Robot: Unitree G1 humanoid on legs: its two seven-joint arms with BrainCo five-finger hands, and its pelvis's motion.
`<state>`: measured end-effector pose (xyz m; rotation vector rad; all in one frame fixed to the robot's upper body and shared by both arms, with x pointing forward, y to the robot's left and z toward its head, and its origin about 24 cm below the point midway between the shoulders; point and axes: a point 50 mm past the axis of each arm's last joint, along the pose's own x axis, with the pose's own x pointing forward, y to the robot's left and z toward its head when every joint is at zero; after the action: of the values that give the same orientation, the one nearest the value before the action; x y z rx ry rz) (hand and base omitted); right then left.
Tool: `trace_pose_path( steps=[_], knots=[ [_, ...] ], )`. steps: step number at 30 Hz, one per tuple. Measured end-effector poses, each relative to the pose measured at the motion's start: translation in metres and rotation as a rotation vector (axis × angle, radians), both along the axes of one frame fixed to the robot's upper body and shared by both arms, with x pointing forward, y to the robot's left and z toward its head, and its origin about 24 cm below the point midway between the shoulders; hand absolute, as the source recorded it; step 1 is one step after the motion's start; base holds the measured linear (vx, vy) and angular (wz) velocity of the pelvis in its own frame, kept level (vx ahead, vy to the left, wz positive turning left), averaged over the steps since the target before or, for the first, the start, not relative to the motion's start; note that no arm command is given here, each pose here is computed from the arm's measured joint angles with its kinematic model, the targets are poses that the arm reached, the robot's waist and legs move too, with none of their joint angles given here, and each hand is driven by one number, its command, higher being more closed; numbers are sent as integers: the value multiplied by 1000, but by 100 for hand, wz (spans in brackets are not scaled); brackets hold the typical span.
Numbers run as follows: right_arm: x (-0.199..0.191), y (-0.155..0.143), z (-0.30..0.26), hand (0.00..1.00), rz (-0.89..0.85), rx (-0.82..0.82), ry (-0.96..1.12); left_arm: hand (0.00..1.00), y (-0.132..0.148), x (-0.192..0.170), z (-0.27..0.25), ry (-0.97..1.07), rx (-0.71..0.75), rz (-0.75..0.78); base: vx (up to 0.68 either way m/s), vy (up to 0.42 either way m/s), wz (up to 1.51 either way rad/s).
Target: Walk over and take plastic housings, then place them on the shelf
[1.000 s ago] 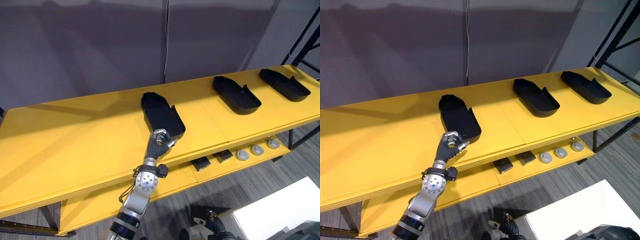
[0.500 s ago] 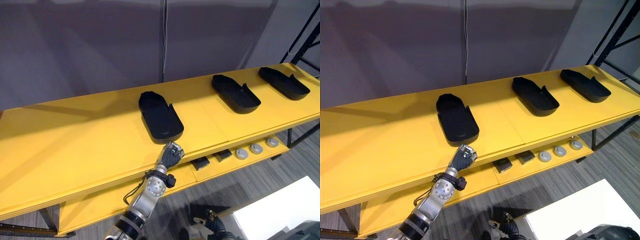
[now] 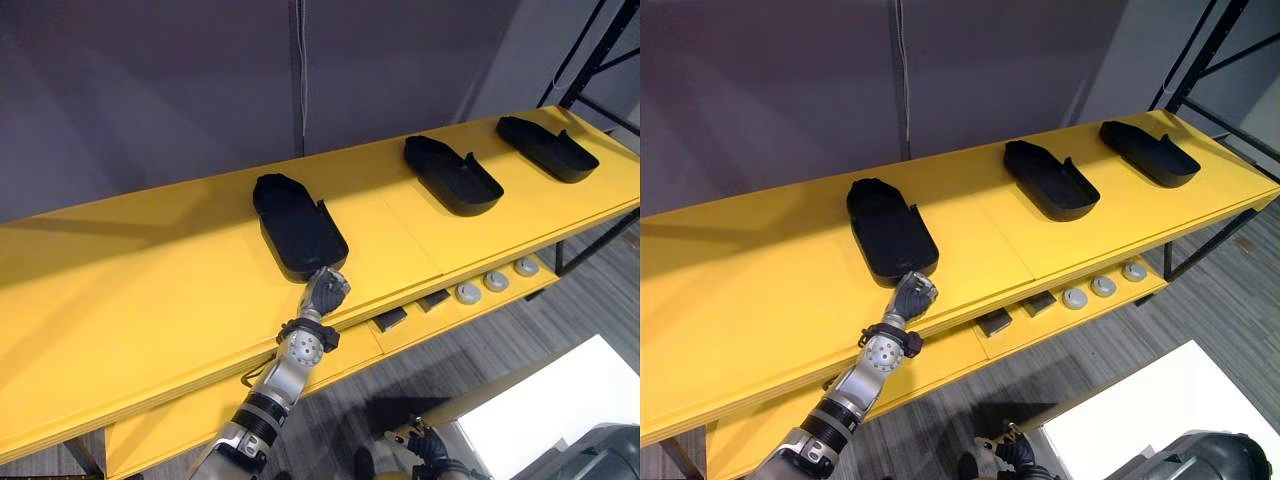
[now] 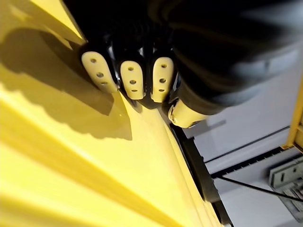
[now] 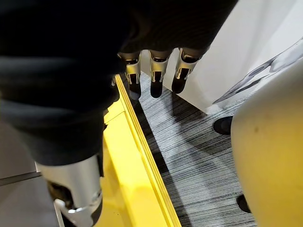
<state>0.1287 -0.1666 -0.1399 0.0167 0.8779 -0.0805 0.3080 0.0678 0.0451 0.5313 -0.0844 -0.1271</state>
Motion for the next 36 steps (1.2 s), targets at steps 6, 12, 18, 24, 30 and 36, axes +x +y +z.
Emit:
trace_pose_path(
  steps=[6,12,18,24,30,36],
  knots=[
    [2,1,1,0,2,3,-5,100,6,7,2,2,7,34,0,0,0],
    [4,1,1,0,3,3,-10,100,6,10,6,-10,7,48,0,0,0],
    [4,1,1,0,3,3,-10,100,15,12,7,-9,2,84,0,0,0],
    [4,1,1,0,3,3,-10,100,15,13,11,-21,-2,82,0,0,2],
    [5,0,2,0,2,-2,-12,100,17,-6,60,-257,-160,42,0,5,9],
    [-1,-8,-1,0,1,-22,15,100,54,-50,106,-527,-351,106,-14,9,17]
  ],
)
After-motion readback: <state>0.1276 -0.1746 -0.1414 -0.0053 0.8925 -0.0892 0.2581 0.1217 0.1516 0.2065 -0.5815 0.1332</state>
